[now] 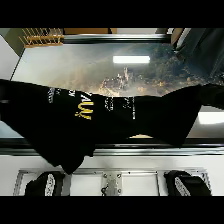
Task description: Fold the clothes and pants, and hang the long-sleeved shirts on hangers.
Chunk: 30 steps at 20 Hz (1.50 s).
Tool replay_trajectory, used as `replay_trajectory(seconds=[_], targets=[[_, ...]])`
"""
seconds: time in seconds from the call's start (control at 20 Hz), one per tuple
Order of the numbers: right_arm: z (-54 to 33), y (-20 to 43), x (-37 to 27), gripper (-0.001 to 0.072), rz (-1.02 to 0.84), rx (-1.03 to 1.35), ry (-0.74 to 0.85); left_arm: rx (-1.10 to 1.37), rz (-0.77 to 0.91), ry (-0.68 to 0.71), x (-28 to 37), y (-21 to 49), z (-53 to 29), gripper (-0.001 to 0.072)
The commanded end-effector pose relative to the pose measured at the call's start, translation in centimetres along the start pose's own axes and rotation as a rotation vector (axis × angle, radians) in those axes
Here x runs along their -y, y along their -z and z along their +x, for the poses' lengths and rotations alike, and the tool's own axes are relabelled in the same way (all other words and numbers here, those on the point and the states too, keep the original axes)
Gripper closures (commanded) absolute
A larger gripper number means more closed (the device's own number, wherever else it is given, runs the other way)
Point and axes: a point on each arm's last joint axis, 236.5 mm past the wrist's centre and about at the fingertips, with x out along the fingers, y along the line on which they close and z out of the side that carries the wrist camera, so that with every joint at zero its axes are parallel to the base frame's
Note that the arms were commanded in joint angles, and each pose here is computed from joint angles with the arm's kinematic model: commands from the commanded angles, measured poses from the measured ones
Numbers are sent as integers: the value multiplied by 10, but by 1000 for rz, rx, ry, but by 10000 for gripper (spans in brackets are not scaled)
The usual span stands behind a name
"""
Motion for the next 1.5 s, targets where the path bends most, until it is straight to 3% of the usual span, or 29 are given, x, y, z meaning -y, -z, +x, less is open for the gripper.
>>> replay_trajectory(seconds=[0.0,0.15,0.2,0.25,0.3,0.35,0.4,0.6,1.0,1.35,1.4,1.45], targets=[[74,31,22,699,56,-275,32,-308,-161,-67,-64,68,85,699],[153,14,44,686,85,-270,47,-378,-163,-84,-96,93,161,699],[175,7,49,685,100,-244,48,-372,-142,-86,-101,91,184,609],[191,1,51,594,122,-221,37,-353,-140,-91,-105,84,203,252],[202,-5,52,319,143,-198,25,-337,-142,-94,-108,73,219,1],[206,-9,53,95,150,-178,24,-332,-143,-97,-110,62,228,25],[206,-15,55,57,154,-155,24,-333,-150,-100,-114,53,233,24],[180,-27,56,57,152,-102,26,-470,-181,-120,-137,69,225,23],[142,1,38,57,100,-99,6,-734,-196,-168,-157,233,238,24],[135,30,49,57,79,-157,48,-850,-128,-136,-134,264,264,24],[133,33,54,57,71,-162,66,-860,-126,-131,-131,265,265,76],[131,37,59,57,72,-168,82,-869,-119,-122,-126,263,264,311]])
